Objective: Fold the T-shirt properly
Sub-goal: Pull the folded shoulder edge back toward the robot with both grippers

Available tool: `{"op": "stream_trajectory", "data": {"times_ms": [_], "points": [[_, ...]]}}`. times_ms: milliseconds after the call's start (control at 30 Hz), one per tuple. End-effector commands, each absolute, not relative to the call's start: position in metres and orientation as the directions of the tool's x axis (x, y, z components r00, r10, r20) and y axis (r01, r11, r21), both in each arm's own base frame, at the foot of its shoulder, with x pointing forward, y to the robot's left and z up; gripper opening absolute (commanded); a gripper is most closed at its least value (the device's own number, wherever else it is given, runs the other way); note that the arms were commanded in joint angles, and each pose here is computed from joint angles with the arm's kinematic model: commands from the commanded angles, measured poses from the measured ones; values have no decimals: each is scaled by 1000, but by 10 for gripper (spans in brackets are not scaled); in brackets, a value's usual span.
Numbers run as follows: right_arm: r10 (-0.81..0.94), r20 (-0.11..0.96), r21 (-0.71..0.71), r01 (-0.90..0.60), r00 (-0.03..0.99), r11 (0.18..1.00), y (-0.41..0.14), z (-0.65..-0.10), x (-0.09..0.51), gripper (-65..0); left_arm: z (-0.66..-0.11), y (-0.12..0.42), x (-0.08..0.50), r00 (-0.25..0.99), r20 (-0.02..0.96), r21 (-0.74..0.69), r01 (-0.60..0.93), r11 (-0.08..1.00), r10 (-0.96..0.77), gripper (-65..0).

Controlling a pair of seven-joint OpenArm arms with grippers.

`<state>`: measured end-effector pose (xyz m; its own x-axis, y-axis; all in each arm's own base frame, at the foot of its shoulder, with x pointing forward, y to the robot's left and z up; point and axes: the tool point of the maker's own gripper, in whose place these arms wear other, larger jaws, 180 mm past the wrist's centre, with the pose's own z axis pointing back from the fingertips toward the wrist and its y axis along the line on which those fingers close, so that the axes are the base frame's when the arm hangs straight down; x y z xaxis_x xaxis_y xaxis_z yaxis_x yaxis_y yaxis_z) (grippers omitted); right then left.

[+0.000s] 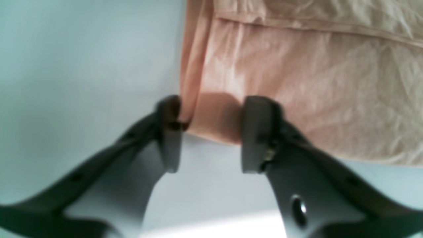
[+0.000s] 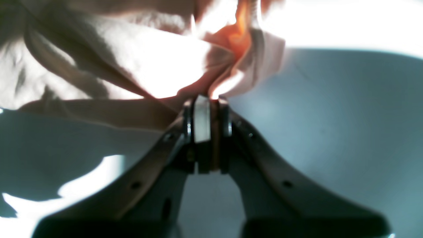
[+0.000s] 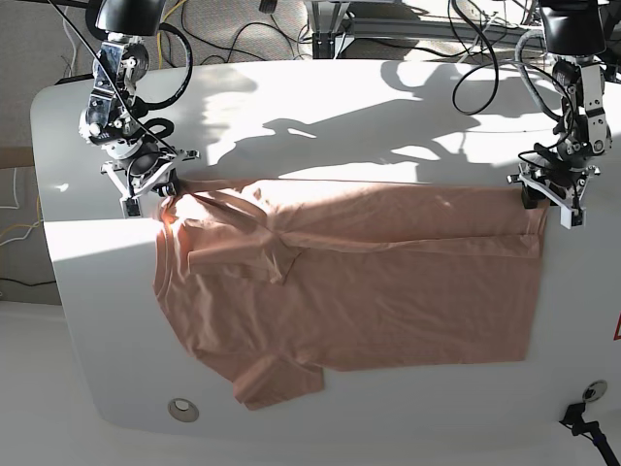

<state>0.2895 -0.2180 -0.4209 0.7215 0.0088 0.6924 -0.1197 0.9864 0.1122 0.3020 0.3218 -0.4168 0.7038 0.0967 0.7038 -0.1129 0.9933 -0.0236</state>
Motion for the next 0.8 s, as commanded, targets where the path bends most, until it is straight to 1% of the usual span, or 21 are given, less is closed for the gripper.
{"op": "stream_trajectory", "data": {"times_ms": [0,33,67,200,333,400,467,567,767], "points": [[29,702,96,-135,711,986,-220,-415,293,-650,-408,327,307,693,715,-15,-109,994,86,-570],[29,702,96,-135,711,986,-220,-415,293,-650,-408,328,307,693,716,-15,-110,994,87,-636],[29,702,96,-135,711,986,-220,-415,293,-650,-408,328,307,693,716,-15,-110,994,87,-650],[36,699,92,-139,714,986,-219,-415,287,-650,-408,328,305,694,715,-13,-109,994,86,-650],[73,706,64,-165,704,984,-214,-405,270,-650,-417,325,286,719,691,-4,-98,995,74,-650],[88,695,53,-173,713,984,-215,-406,256,-650,-419,321,271,733,679,8,-77,997,51,-650],[78,692,36,-142,718,989,-226,-403,241,-650,-422,318,258,747,664,15,-63,998,37,-650],[89,674,15,-134,733,991,-232,-400,217,-650,-419,330,231,759,650,40,-84,996,38,-650],[126,612,-15,-147,781,989,-234,-399,161,-650,-420,313,182,801,599,58,-17,998,-21,-650]]}}
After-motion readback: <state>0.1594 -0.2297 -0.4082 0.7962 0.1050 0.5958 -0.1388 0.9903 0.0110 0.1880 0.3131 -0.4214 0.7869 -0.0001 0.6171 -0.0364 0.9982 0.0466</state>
